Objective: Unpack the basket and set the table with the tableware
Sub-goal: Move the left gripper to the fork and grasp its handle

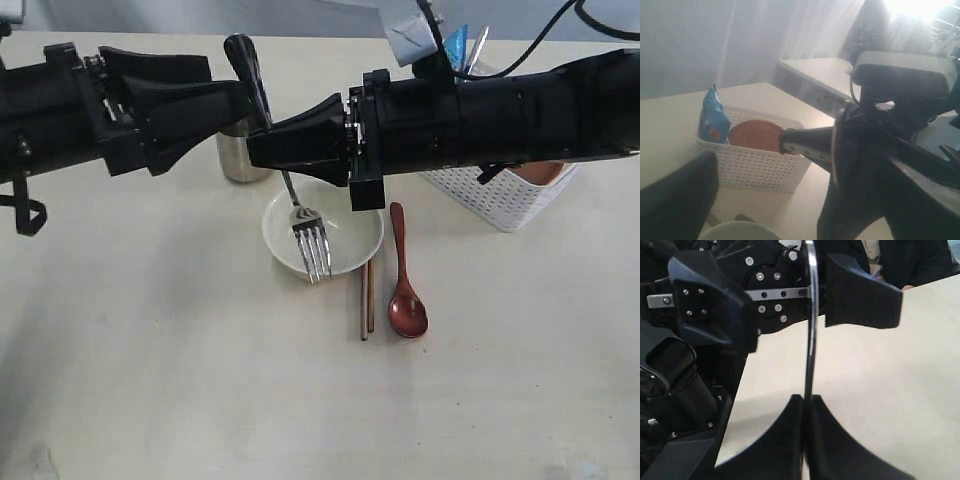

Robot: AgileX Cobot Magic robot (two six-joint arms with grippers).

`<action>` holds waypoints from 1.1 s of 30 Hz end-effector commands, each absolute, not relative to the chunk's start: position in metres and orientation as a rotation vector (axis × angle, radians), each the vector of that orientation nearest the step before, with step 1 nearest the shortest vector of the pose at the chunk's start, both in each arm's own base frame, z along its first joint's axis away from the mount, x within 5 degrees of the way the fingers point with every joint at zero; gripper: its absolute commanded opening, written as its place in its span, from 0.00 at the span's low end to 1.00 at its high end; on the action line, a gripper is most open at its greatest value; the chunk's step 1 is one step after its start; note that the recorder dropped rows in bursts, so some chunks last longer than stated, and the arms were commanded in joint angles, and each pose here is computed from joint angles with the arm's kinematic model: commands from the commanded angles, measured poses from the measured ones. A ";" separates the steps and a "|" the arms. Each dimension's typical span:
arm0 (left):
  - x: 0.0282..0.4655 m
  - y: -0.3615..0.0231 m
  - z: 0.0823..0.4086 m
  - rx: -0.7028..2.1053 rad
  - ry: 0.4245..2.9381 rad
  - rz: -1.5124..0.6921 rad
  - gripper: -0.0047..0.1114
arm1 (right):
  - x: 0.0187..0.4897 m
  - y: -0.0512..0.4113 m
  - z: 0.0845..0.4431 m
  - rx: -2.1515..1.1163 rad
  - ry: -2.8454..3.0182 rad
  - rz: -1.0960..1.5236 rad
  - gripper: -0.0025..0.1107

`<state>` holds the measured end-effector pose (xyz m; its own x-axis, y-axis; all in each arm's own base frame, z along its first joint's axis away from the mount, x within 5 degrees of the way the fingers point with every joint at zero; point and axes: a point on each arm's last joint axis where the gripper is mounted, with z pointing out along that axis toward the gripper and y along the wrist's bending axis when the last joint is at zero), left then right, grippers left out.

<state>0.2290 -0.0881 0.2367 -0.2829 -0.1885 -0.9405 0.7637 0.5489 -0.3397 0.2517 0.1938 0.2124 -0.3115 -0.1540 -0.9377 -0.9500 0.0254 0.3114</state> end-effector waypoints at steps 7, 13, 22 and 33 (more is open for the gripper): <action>0.260 -0.104 0.231 0.487 1.606 -1.067 0.65 | 0.251 0.194 0.214 -1.153 1.545 1.367 0.02; 0.257 -0.106 0.238 0.515 1.525 -1.120 0.20 | 0.251 0.194 0.214 -1.153 1.545 1.367 0.02; 0.257 -0.106 0.238 0.515 1.528 -1.121 0.04 | 0.251 0.194 0.214 -1.150 1.549 1.370 0.02; 0.257 -0.106 0.238 0.493 1.539 -1.141 0.04 | 0.251 0.194 0.214 -1.118 1.587 1.403 0.14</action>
<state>0.2521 -0.1084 0.2370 -0.3126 -0.2429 -0.9183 0.8233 0.4129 -0.3895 0.2544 0.1940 0.2124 -0.3477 -0.1389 -0.9273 -0.9376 0.0561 0.3431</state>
